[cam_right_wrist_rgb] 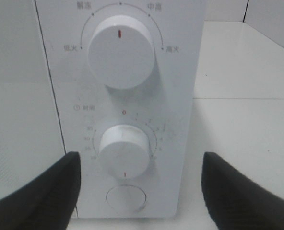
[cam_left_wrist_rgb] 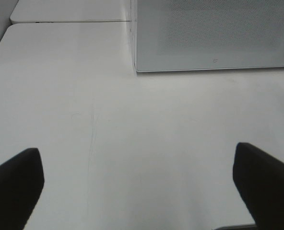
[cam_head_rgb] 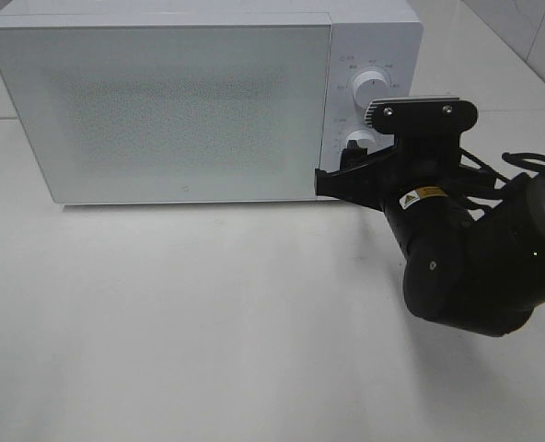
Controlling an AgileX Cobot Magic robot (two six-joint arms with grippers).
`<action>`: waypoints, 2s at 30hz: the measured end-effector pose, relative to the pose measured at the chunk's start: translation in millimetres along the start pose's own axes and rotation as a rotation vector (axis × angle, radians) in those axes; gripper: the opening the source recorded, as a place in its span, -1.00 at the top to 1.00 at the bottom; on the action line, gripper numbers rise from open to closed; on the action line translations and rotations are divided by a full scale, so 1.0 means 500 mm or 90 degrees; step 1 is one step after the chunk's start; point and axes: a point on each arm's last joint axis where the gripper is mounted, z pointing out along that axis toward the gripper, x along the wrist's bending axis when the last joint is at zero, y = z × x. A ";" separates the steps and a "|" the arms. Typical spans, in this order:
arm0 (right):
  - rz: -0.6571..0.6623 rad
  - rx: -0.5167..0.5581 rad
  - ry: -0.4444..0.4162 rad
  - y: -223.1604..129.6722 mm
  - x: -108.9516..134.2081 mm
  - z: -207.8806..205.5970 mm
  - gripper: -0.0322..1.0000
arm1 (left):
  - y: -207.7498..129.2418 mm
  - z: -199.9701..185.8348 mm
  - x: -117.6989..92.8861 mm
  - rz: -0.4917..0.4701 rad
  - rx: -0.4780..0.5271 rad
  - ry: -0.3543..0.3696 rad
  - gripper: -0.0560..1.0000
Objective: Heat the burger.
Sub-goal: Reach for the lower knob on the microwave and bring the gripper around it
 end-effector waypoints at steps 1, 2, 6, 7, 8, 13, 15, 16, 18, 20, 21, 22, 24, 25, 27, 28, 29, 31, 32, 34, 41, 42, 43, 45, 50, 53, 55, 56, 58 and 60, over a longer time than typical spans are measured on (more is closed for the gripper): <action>-0.004 -0.008 0.007 0.004 -0.001 0.009 -0.41 | 0.000 0.000 0.000 0.000 0.000 0.000 -0.99; -0.004 -0.008 0.007 0.004 -0.001 0.009 -0.41 | 0.000 0.000 0.000 0.000 0.000 0.000 -0.99; -0.009 -0.010 0.004 0.001 -0.002 0.028 -0.47 | 0.000 0.000 0.000 0.000 0.000 0.000 -0.99; -0.009 -0.010 0.004 0.001 -0.002 0.028 -0.47 | 0.000 0.000 0.000 0.000 0.000 0.000 -0.99; -0.008 -0.010 0.003 0.000 -0.002 0.031 -0.48 | 0.000 0.000 0.000 0.000 0.000 0.000 -0.99; -0.009 -0.010 0.010 -0.011 0.007 0.050 -0.53 | 0.000 0.000 0.000 0.000 0.000 0.000 -0.99; -0.001 -0.011 0.012 -0.014 0.013 0.058 -0.53 | 0.000 0.000 0.000 0.000 0.000 0.000 -0.99; -0.001 -0.011 0.012 -0.014 0.013 0.058 -0.53 | 0.000 0.000 0.000 0.000 0.000 0.000 -0.99; 0.001 -0.015 0.011 -0.015 0.015 0.069 -0.53 | 0.000 0.000 0.000 0.000 0.000 0.000 -0.99; 0.002 -0.016 0.009 -0.015 0.014 0.074 -0.53 | 0.000 0.000 0.000 0.000 0.000 0.000 -0.99; 0.004 -0.018 0.007 -0.016 0.014 0.083 -0.53 | 0.000 0.000 0.000 0.000 0.000 0.000 -0.99; 0.004 -0.018 0.007 -0.016 0.014 0.083 -0.53 | 0.000 0.000 0.000 0.000 0.000 0.000 -0.99; 0.005 -0.018 0.004 -0.020 0.014 0.095 -0.53 | 0.000 0.000 0.000 0.000 0.000 0.000 -0.99; 0.005 -0.018 0.004 -0.020 0.014 0.095 -0.53 | 0.000 0.000 0.000 0.000 0.000 0.000 -0.99; 0.005 -0.016 0.004 -0.024 0.014 0.101 -0.53 | 0.000 0.000 0.000 0.000 0.000 0.000 -0.99; 0.009 -0.010 0.009 -0.027 0.018 0.105 -0.53 | 0.000 0.000 0.000 0.000 0.000 0.000 -0.99; 0.011 -0.008 0.009 -0.029 0.019 0.106 -0.53 | 0.000 0.000 0.000 0.000 0.000 0.000 -0.99; 0.012 -0.004 0.007 -0.031 0.017 0.108 -0.53 | 0.000 0.000 0.000 0.000 0.000 0.000 -0.99; 0.012 -0.004 0.007 -0.031 0.017 0.108 -0.53 | 0.000 0.000 0.000 0.000 0.000 0.000 -0.99; 0.011 -0.003 0.007 -0.031 0.016 0.108 -0.51 | 0.000 0.000 0.000 0.000 0.000 0.000 -0.99; 0.010 0.002 0.007 -0.035 0.015 0.109 -0.31 | 0.000 0.000 0.000 0.000 0.000 0.000 -0.99; 0.009 0.005 0.006 -0.037 0.014 0.110 -0.24 | 0.000 0.000 0.000 0.000 0.000 0.000 -0.99; 0.009 0.006 0.005 -0.038 0.013 0.110 -0.08 | 0.000 0.000 0.000 0.000 0.000 0.000 -0.99; 0.008 0.008 0.008 -0.038 0.014 0.110 0.12 | 0.000 0.000 0.000 0.000 0.000 0.000 -0.99; 0.008 0.008 0.010 -0.038 0.015 0.110 0.11 | 0.000 0.000 0.000 0.000 0.000 0.000 -0.99; 0.008 0.007 0.009 -0.038 0.015 0.110 0.11 | 0.000 0.000 0.000 0.000 0.000 0.000 -0.99; 0.008 0.007 0.009 -0.038 0.015 0.110 0.11 | 0.000 0.000 0.000 0.000 0.000 0.000 -0.99; 0.008 0.007 0.009 -0.038 0.015 0.110 0.11 | 0.000 0.000 0.000 0.000 0.000 0.000 -0.99; 0.008 0.007 0.009 -0.038 0.015 0.110 0.11 | 0.000 0.000 0.000 0.000 0.000 0.000 -0.99; 0.008 0.007 0.009 -0.038 0.015 0.110 0.11 | 0.000 0.000 0.000 0.000 0.000 0.000 -0.99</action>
